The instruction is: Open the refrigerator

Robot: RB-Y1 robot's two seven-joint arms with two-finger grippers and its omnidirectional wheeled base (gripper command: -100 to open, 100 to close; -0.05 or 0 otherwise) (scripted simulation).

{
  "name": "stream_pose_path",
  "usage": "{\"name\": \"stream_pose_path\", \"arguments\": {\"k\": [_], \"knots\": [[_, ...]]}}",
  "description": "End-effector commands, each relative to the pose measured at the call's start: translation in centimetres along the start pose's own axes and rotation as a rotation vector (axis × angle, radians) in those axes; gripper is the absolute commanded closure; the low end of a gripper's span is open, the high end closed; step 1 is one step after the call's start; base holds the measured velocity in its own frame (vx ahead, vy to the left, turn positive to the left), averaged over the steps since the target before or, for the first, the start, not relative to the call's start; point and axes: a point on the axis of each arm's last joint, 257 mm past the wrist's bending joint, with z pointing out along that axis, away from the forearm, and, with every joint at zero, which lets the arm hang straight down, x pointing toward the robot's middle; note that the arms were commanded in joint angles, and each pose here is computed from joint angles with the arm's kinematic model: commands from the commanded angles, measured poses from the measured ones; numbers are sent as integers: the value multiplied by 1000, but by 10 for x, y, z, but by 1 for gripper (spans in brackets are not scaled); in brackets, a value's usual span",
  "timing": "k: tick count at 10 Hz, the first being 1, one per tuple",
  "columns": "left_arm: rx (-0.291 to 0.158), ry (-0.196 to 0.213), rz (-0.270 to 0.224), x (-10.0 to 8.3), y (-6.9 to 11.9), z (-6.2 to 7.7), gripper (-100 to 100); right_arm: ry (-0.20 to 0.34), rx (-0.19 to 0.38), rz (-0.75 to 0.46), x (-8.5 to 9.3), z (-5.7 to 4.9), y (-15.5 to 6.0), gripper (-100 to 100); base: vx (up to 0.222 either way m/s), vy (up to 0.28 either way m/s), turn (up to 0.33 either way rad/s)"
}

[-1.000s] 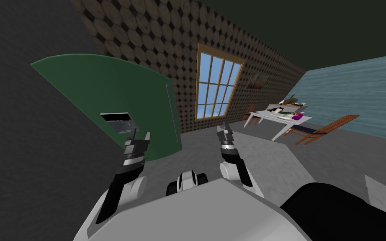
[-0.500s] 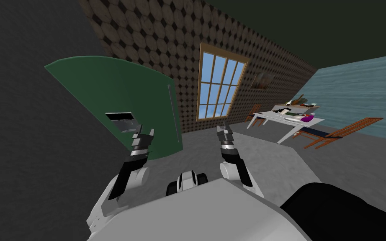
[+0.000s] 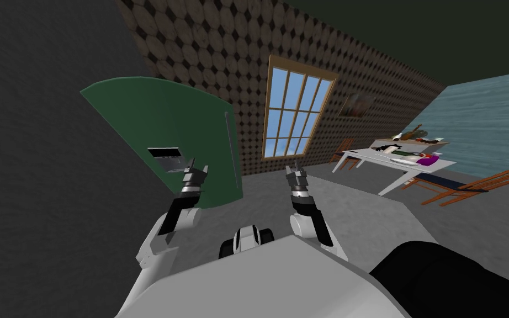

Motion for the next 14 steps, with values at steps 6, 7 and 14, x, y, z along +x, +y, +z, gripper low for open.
{"name": "stream_pose_path", "arguments": {"k": [6, 7, 14], "knots": [[-57, 4, -78, 7, 14, 60, -100, 0, 0, 0, 0, 0, 0, 0, 21, -19, 58], [-45, 10, -79, 10, 9, 64, -100, 0, 0, 0, 0, 0, 0, 0, 12, -12, -4], [-148, -19, -171, 13, 32, 121, -100, 0, 0, 0, 0, 0, 0, 0, 24, -23, 77]]}}
